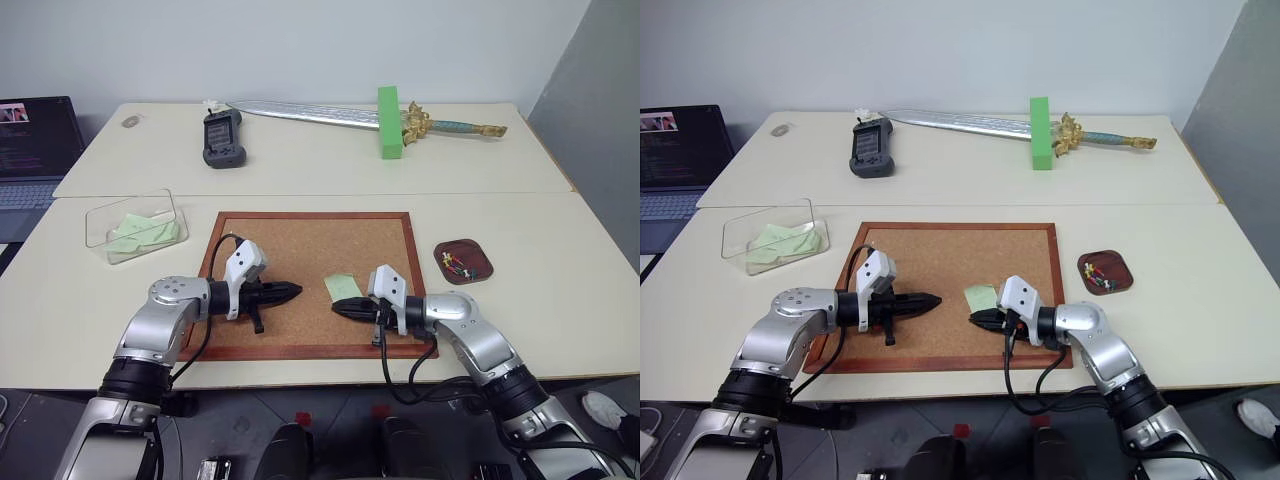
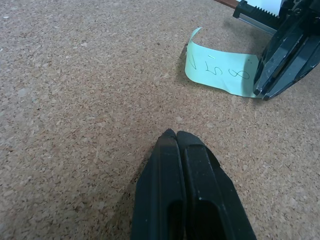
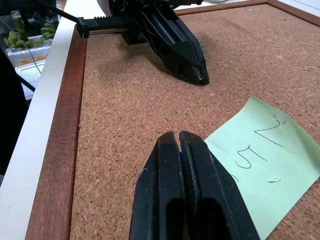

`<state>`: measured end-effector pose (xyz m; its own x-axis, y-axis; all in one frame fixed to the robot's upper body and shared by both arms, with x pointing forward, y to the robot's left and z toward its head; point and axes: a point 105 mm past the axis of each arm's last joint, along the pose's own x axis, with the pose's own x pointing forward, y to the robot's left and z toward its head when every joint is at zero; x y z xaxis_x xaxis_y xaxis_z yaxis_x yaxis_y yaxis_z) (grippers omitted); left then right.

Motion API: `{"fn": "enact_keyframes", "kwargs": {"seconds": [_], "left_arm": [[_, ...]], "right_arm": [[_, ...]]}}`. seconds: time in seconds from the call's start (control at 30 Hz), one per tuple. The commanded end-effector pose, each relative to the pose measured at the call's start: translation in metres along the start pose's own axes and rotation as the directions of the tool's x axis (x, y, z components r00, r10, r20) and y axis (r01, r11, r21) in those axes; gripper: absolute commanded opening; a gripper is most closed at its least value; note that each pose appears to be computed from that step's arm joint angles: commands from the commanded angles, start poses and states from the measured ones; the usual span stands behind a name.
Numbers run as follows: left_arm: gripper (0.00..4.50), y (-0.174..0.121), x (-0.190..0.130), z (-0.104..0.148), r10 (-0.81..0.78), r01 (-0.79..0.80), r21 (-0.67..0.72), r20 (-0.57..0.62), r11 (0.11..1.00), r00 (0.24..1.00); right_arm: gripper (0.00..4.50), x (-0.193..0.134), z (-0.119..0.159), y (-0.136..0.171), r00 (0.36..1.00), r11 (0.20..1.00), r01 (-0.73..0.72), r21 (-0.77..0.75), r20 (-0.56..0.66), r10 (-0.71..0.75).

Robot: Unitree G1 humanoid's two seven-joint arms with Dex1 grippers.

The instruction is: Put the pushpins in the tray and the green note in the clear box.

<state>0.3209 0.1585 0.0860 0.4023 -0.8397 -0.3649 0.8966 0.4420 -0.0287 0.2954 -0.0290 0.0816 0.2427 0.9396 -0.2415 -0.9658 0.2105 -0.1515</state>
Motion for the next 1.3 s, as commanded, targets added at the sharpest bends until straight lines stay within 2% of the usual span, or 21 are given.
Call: {"fn": "enact_keyframes", "kwargs": {"seconds": [0.03, 0.17, 0.37, 0.5, 0.73, 0.77, 0.83, 0.93, 0.97, 1.0, 1.2, 1.3], "left_arm": [[0.0, -0.005, 0.001, -0.009, -0.014, 0.014, -0.017, -0.03, 1.0, 0.999], [0.0, -0.005, 0.002, -0.01, -0.016, 0.015, -0.02, -0.031, 1.0, 0.999], [0.0, -0.004, 0.004, -0.008, -0.014, 0.013, -0.019, -0.025, 1.0, 1.0], [0.0, 0.002, 0.001, 0.011, 0.008, 0.001, -0.126, 0.073, 0.992, 0.997], [1.24, 0.008, -0.017, 0.052, 0.001, 0.078, -0.348, 0.22, 0.934, 0.975], [1.61, 0.008, -0.018, 0.056, 0.001, 0.087, -0.366, 0.232, 0.926, 0.973], [1.79, 0.007, -0.019, 0.068, -0.002, 0.119, -0.413, 0.273, 0.903, 0.962], [2.34, -0.005, -0.016, 0.085, -0.035, 0.228, -0.524, 0.353, 0.821, 0.935], [2.42, -0.008, -0.015, 0.087, -0.041, 0.252, -0.553, 0.365, 0.794, 0.93], [2.71, -0.009, -0.013, 0.087, -0.035, 0.269, -0.589, 0.377, 0.762, 0.926], [3.79, -0.021, -0.001, 0.08, -0.042, 0.315, -0.732, 0.365, 0.604, 0.93], [3.89, -0.023, 0.004, 0.077, -0.046, 0.329, -0.777, 0.362, 0.536, 0.931]], "right_arm": [[0.07, -0.012, 0.043, -0.007, 0.993, 0.995, 0.032, -0.09, 0.113, -0.022], [0.07, -0.018, 0.053, -0.006, 0.993, 0.994, 0.03, -0.109, 0.119, -0.017], [0.07, -0.022, 0.054, -0.009, 0.993, 0.993, 0.045, -0.111, 0.109, -0.033], [0.07, -0.026, 0.059, -0.013, 0.994, 0.984, 0.063, -0.169, 0.103, -0.046], [0.0, -0.035, 0.072, -0.019, 0.99, 0.952, 0.098, -0.292, 0.124, -0.064], [0.0, -0.036, 0.073, -0.019, 0.99, 0.949, 0.1, -0.298, 0.126, -0.065], [0.0, -0.037, 0.075, -0.02, 0.989, 0.944, 0.105, -0.313, 0.128, -0.067], [0.0, -0.04, 0.082, -0.023, 0.988, 0.926, 0.12, -0.358, 0.136, -0.075], [0.0, -0.04, 0.084, -0.024, 0.987, 0.921, 0.124, -0.369, 0.138, -0.077], [0.0, -0.04, 0.085, -0.024, 0.988, 0.913, 0.125, -0.389, 0.134, -0.079], [0.0, -0.043, 0.088, -0.028, 0.988, 0.88, 0.136, -0.456, 0.123, -0.089], [0.0, -0.044, 0.092, -0.028, 0.986, 0.873, 0.147, -0.466, 0.134, -0.095]]}}
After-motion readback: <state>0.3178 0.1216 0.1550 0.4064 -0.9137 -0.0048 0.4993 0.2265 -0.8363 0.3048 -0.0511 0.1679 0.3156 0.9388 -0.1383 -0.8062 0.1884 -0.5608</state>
